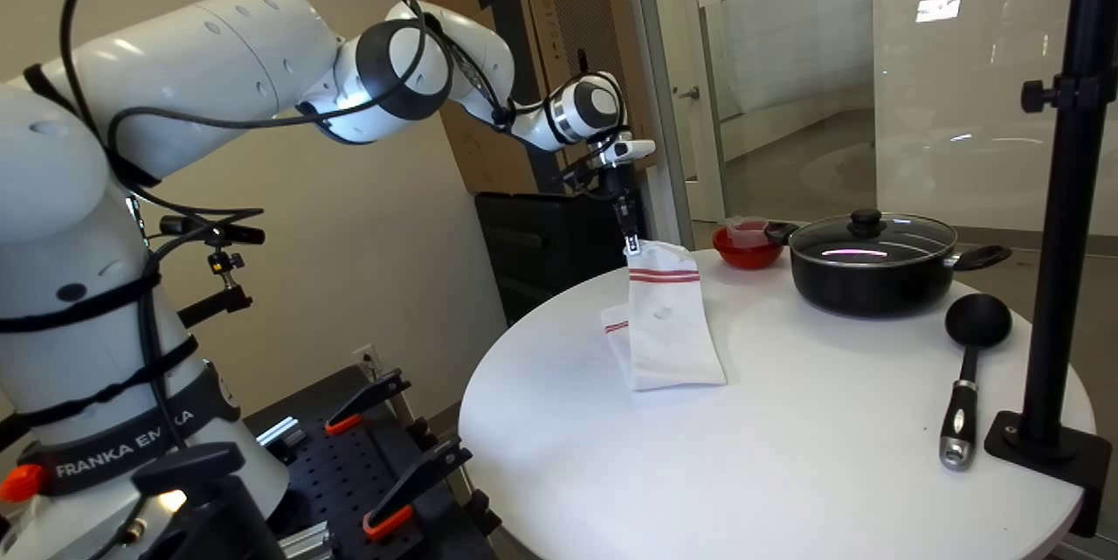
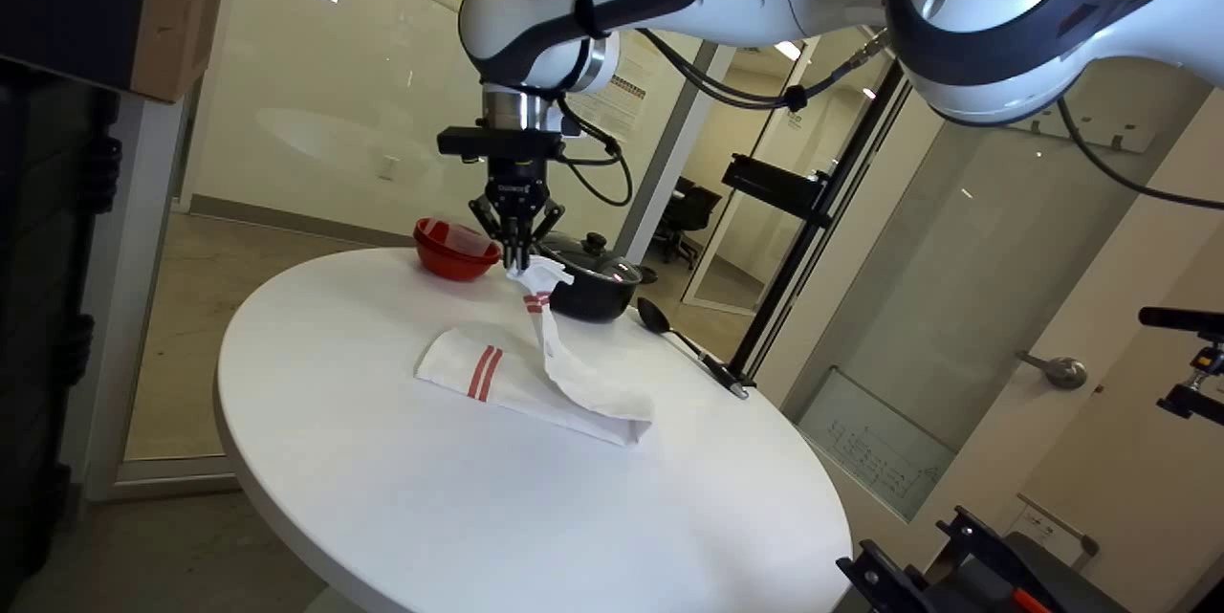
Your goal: Fold the white towel
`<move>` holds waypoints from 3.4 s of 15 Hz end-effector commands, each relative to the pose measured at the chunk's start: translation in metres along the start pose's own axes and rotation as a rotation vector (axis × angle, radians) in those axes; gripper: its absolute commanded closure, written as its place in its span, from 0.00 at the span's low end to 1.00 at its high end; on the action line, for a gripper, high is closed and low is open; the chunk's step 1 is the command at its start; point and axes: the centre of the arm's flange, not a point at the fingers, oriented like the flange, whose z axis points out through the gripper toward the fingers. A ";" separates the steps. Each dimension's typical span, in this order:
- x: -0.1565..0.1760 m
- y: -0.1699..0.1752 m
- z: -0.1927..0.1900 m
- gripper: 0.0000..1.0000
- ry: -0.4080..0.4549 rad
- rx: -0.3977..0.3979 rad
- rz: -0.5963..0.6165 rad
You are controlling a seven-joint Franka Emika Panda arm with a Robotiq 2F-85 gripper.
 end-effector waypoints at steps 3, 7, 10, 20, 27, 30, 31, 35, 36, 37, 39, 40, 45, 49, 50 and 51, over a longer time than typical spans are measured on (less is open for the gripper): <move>-0.016 -0.035 0.056 0.98 0.040 -0.028 -0.114; -0.056 -0.046 0.094 0.98 0.013 -0.081 -0.226; -0.086 -0.053 0.101 0.98 0.007 -0.093 -0.299; -0.115 -0.026 0.048 0.98 -0.079 -0.147 -0.479; -0.093 0.030 0.021 0.98 -0.206 -0.331 -0.619; -0.097 0.041 0.020 0.98 -0.250 -0.407 -0.682; -0.101 0.043 0.021 0.98 -0.264 -0.438 -0.707; -0.122 0.034 0.033 0.98 -0.259 -0.499 -0.712; -0.127 0.028 0.038 0.98 -0.256 -0.503 -0.719; -0.133 0.021 0.043 0.98 -0.252 -0.502 -0.704; -0.146 0.005 0.051 0.98 -0.242 -0.480 -0.695; -0.152 -0.003 0.055 0.98 -0.237 -0.457 -0.680; -0.166 -0.027 0.077 0.98 -0.198 -0.341 -0.633; -0.155 -0.033 0.089 0.98 -0.208 -0.221 -0.569; -0.147 -0.032 0.090 0.98 -0.217 -0.187 -0.545; -0.140 -0.031 0.091 0.98 -0.224 -0.154 -0.521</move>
